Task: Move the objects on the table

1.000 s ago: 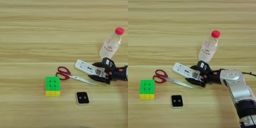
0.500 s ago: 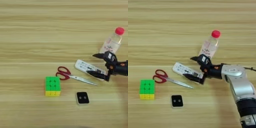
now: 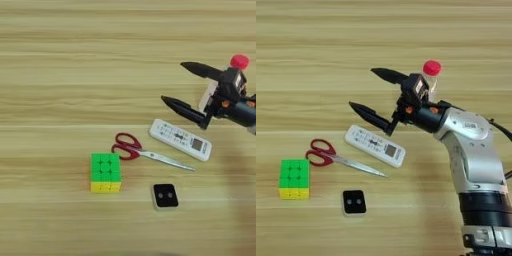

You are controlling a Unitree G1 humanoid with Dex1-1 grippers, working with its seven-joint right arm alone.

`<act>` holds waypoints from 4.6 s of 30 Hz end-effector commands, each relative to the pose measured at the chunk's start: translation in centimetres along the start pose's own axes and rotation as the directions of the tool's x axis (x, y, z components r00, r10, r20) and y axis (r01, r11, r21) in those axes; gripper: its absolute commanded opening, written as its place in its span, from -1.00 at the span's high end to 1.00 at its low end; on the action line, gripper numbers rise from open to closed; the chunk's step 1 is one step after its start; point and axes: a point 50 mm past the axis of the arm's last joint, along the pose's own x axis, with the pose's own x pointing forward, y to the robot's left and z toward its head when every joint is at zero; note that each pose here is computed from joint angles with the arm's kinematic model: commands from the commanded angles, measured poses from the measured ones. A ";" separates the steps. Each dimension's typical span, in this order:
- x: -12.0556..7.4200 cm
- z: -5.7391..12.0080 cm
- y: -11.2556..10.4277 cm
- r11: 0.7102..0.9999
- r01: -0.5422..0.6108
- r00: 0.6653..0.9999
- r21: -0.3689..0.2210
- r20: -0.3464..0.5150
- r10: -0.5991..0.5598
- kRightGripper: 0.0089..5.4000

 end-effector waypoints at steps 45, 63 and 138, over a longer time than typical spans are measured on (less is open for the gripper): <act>-5.0 -0.7 -8.0 0.922 0.372 0.925 -0.107 -0.037 -0.378 -0.99; -3.7 -4.0 -7.7 0.914 0.385 0.897 -0.126 -0.180 -0.403 -0.66; 19.5 -0.7 14.1 0.899 -0.426 0.904 0.103 0.080 0.419 -0.20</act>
